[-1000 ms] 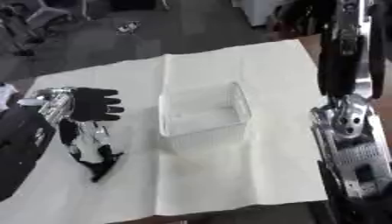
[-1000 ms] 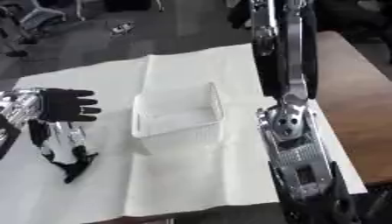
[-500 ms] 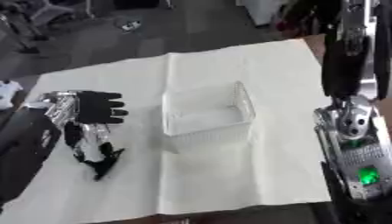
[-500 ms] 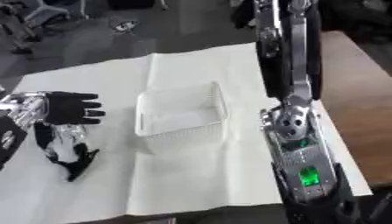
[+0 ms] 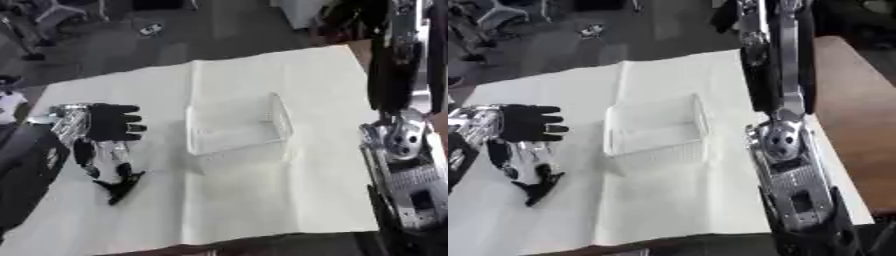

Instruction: Pick up objects on the table and place them in the box.

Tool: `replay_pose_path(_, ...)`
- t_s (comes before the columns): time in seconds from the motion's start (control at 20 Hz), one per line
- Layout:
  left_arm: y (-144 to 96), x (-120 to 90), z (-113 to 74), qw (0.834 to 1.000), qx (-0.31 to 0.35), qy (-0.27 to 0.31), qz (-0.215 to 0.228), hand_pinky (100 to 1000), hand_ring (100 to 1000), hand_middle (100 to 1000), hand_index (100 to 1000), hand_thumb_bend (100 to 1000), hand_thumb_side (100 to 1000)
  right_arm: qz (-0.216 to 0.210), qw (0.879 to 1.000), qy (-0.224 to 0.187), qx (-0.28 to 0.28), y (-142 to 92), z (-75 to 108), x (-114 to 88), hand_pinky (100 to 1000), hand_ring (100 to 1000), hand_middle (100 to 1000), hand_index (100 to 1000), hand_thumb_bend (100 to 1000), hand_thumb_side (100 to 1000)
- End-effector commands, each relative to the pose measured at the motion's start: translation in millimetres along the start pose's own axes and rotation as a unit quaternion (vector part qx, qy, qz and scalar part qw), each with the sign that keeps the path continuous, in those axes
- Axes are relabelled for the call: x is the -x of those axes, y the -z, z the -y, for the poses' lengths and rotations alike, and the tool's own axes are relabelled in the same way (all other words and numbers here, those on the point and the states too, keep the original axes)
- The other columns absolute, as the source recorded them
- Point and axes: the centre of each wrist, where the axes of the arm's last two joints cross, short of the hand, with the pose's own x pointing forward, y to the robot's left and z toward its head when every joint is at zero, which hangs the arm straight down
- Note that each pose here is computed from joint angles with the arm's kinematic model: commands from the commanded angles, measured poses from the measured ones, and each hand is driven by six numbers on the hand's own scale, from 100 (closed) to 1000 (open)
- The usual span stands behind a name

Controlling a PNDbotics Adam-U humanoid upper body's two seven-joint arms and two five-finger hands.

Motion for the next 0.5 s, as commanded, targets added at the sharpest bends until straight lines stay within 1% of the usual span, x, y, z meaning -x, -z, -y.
replay_pose_path(0.05, -10.6, 9.2, 2.6, 1.000, -0.009, -0.003, -0.007, 1000, 937, 978, 980, 518, 815, 0.016, 1.000, 0.006, 0.001, 5.1, 0.2, -7.0, 385, 407, 508, 729, 416, 1000)
replay_pose_path(0.1, -10.5, 8.9, 2.7, 1.000, -0.010, -0.003, -0.009, 996, 934, 976, 980, 525, 810, 0.016, 1.000, 0.007, 0.002, 5.2, 0.2, -7.1, 385, 407, 508, 729, 415, 1000)
replay_pose_path(0.15, -10.2, 8.4, 2.8, 1.000, -0.011, -0.004, -0.009, 959, 919, 964, 976, 536, 798, 0.016, 1.000, 0.007, 0.002, 5.2, 0.1, -7.2, 384, 407, 508, 729, 416, 1000)
replay_pose_path(0.4, -6.4, 3.0, 3.7, 1.000, -0.013, -0.006, -0.009, 876, 889, 943, 976, 553, 773, 0.018, 1.000, 0.009, 0.002, 5.7, -0.6, -7.9, 384, 406, 508, 728, 414, 1000)
replay_pose_path(0.5, -4.7, 0.4, 4.4, 1.000, -0.012, -0.007, -0.007, 867, 890, 943, 976, 563, 774, 0.018, 1.000, 0.009, 0.002, 5.9, -0.9, -8.1, 384, 406, 508, 728, 414, 1000)
